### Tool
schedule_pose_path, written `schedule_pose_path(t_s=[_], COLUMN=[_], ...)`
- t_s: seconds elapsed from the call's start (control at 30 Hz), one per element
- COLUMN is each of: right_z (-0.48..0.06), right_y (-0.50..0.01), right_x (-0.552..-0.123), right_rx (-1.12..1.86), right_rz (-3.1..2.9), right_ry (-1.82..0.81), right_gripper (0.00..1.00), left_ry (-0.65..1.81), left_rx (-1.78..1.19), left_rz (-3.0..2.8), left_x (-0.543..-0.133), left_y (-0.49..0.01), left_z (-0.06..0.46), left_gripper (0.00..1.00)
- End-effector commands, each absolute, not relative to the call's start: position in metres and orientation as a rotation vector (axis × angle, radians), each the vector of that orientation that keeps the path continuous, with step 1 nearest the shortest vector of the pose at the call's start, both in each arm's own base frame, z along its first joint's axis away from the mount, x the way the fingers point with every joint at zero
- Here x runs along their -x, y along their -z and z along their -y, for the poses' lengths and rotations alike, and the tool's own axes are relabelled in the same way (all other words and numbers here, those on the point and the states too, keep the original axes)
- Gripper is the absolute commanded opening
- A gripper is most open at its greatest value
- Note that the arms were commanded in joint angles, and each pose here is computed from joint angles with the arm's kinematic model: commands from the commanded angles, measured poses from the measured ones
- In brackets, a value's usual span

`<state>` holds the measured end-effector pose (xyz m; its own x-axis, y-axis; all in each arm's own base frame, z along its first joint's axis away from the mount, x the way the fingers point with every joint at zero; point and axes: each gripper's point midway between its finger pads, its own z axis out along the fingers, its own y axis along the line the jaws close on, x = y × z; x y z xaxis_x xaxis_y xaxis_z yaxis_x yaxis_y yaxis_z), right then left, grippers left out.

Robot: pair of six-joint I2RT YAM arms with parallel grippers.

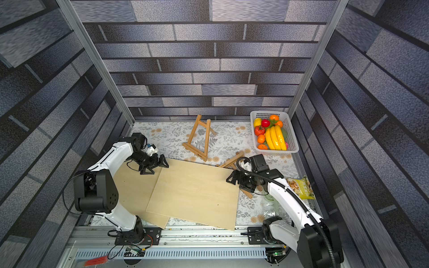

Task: Assemble the easel
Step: Pick up the drawing board from the center of the board.

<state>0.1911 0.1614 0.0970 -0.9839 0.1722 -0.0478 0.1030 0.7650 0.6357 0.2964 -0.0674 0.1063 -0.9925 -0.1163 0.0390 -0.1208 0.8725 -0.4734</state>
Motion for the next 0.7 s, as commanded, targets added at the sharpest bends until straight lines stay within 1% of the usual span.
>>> schedule_pose_path(t_s=[0.0,0.1,0.17,0.3,0.4,0.47,0.57,0.67], right_z=[-0.156,-0.144,-0.144,-0.155,-0.169,-0.173,-0.181,-0.19], right_y=[-0.082,-0.069,-0.064,-0.049,-0.051,-0.056,-0.062,-0.069], right_x=[-0.176,-0.17,-0.168,-0.171,-0.183,-0.192,-0.201,-0.21], right_rx=[-0.267,-0.274,-0.28,-0.275,-0.202,-0.143,-0.063,-0.019], right_rz=[-2.897,-2.916,-2.913,-2.895,-2.818,-2.761,-2.669,-2.556], right_ry=[-0.995,-0.897,-0.906,-1.011,-1.117,-1.144,-1.201,-1.284], right_gripper=[0.92,0.91,0.91,0.88,0.86,0.86,0.86,0.82], left_ry=[-0.735,-0.716,-0.717,-0.759,-0.823,-0.85,-0.893,-0.904], left_rx=[-0.122,-0.091,-0.085,-0.068,-0.049,-0.027,-0.002,0.004], left_rz=[2.993,2.98,2.972,2.929,2.901,2.891,2.877,2.859], left_x=[-0.29,-0.289,-0.289,-0.285,-0.287,-0.288,-0.289,-0.288], left_y=[-0.088,-0.079,-0.076,-0.064,-0.06,-0.06,-0.059,-0.056], left_z=[0.072,0.075,0.076,0.081,0.091,0.097,0.105,0.109], left_gripper=[1.0,1.0,1.0,1.0,1.0,0.97,0.88,0.86])
